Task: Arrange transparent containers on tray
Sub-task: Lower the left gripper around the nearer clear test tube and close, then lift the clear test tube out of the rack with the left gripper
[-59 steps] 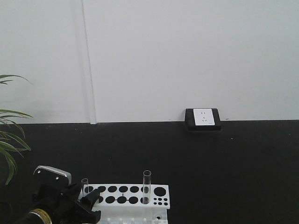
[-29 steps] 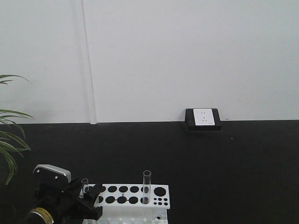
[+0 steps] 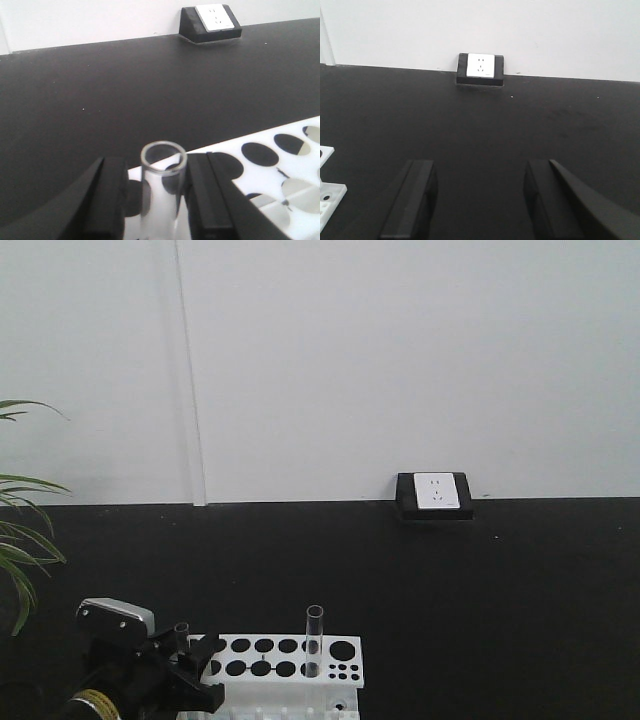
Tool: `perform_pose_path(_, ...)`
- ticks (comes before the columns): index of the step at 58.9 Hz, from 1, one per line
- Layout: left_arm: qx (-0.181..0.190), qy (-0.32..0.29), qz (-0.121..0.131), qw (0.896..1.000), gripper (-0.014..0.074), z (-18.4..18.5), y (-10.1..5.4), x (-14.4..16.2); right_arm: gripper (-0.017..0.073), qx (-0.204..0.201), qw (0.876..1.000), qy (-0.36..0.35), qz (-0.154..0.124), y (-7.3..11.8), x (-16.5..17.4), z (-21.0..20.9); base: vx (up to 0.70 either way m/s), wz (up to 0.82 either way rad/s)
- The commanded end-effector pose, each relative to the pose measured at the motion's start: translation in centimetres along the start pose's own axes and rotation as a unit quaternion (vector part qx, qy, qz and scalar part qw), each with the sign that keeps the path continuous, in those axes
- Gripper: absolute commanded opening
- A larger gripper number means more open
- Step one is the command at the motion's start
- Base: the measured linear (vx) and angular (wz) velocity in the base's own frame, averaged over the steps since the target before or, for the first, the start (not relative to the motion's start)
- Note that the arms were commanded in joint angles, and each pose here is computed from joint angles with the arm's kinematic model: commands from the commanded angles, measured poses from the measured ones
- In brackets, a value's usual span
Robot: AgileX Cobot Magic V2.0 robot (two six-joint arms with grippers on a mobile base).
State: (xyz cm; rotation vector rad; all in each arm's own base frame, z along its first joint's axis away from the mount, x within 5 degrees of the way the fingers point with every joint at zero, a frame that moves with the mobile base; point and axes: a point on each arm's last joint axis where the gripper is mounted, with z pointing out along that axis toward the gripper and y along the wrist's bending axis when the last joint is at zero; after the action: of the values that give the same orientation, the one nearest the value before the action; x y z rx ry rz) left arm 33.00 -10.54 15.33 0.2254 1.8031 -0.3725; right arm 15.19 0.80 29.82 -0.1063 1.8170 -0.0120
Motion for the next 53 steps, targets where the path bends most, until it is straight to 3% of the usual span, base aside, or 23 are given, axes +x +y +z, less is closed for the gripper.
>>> perform_pose_path(1,0.014,-0.078,-0.004,0.997,0.0333,-0.1,-0.6,-2.9,0.0467,0.004,0.998,-0.061,-0.010,-0.1,-1.9,-0.2,0.00,0.00)
perform_pose_path(28,0.013,-0.095,-0.005,0.995,0.0011,-0.4,-0.6,-3.6,0.0467,0.004,0.998,-0.061,-0.010,-0.1,-1.9,-0.2,0.00,0.00)
perform_pose_path(53,0.019,-0.165,0.009,0.986,-0.0008,-3.7,-1.5,-9.1,0.0467,0.004,0.998,-0.061,-0.010,-0.1,-1.9,-0.2,0.00,0.00)
